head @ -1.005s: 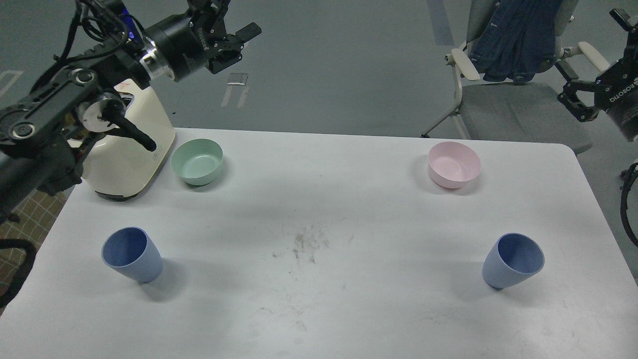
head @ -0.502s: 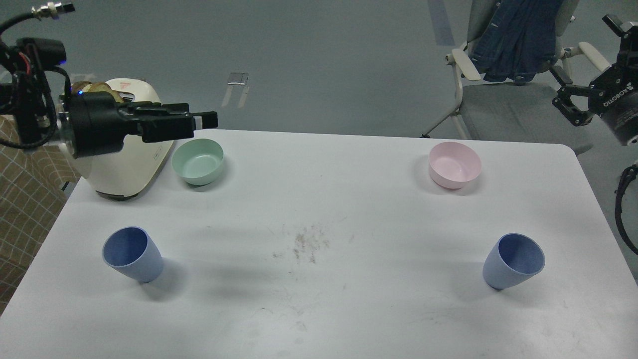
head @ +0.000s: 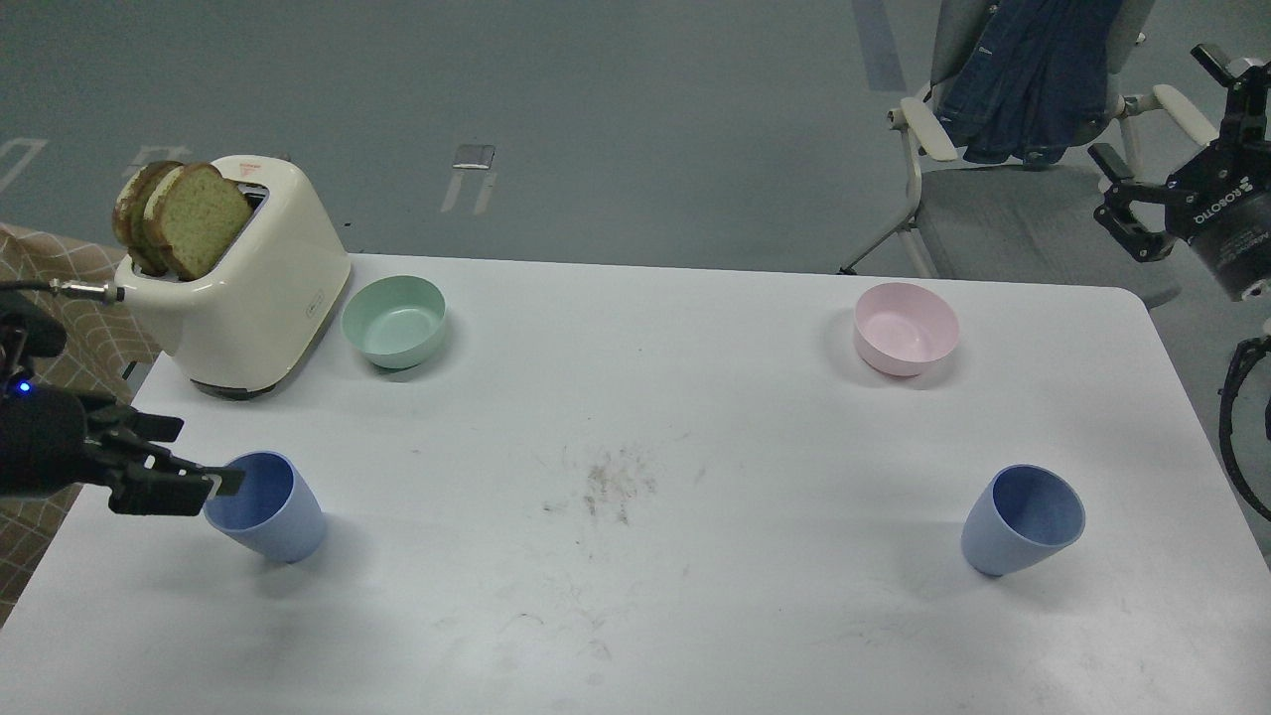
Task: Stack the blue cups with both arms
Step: 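Lower the left gripper beside the nearer blue cup and grasp it, then lift the blue cup with the left gripper and carry it to table center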
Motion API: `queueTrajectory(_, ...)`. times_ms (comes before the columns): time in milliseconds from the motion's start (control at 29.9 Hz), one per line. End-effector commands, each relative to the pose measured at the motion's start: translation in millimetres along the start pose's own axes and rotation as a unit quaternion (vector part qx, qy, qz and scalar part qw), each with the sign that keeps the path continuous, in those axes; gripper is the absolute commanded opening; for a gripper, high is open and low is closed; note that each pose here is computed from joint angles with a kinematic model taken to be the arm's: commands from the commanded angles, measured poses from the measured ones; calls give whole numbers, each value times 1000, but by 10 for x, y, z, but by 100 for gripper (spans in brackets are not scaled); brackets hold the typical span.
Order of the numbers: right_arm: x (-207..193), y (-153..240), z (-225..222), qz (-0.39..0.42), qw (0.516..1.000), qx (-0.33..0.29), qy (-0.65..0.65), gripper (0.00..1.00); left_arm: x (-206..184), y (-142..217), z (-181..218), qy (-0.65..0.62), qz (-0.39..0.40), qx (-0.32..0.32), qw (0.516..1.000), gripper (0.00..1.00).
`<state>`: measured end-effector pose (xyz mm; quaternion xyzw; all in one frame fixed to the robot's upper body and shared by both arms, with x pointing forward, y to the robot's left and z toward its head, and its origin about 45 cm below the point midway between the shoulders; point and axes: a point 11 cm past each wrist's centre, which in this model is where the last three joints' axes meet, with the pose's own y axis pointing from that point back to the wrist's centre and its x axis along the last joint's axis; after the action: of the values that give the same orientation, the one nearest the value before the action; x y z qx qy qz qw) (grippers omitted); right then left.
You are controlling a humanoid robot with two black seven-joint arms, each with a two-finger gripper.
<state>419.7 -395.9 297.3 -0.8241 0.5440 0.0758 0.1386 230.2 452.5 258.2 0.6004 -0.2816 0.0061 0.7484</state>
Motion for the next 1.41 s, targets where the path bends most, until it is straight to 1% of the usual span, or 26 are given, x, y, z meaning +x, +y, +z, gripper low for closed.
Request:
queueTrajectory(0,5,3,5,1,1000,0,0,100,-58,-39,-65,16,-4,3,1000,95)
queueTrajectory(67,-4,-1,10,0,1000,0,-1,100,-40,-112,-71,25,1,-4,1000,94)
queueTrajectory(167,-14,-5,30,-1,1000,-1,-3,100,-31,-141,-147,34,6,2,999,93)
queueTrajectory(301,-4,4,31,0,1000,-2,-2,100,-13,-205,-159,46,12,-4,999,93)
queueTrajectory(402,3,17,48,1,1000,-4,-3,100,-10,-269,-150,54,18,-12,998,90)
queueTrajectory(469,5,21,54,2,1000,-4,-3,100,3,-312,-123,53,20,-18,998,87)
queueTrajectory(603,13,39,67,3,1000,-6,-4,100,14,-377,-128,58,23,-21,998,78)
queueTrajectory(636,15,43,72,4,1000,-6,-4,100,14,-390,-137,59,23,-21,998,69)
queueTrajectory(703,19,46,68,4,1000,-6,-3,100,3,-390,-162,61,22,-18,998,57)
queueTrajectory(737,19,46,68,4,1000,-6,-3,100,0,-391,-172,62,22,-17,998,47)
queueTrajectory(770,19,46,68,4,1000,-6,-3,100,-1,-390,-177,63,22,-16,998,41)
queueTrajectory(804,24,48,67,5,1000,-6,-3,100,-3,-389,-182,63,22,-15,998,32)
queueTrajectory(904,26,52,73,5,1000,-7,-3,100,-3,-389,-182,63,22,-15,998,14)
queueTrajectory(938,26,52,73,5,1000,-7,-3,100,-4,-389,-182,64,21,-15,998,0)
queueTrajectory(1239,24,47,78,5,1000,-6,-4,100,10,-376,-170,57,21,-15,998,0)
queueTrajectory(1340,33,51,69,6,1000,-6,-3,100,84,-331,-127,47,28,-18,998,0)
queueTrajectory(1373,33,51,69,6,1000,-6,-3,100,166,-320,-55,36,36,-26,998,0)
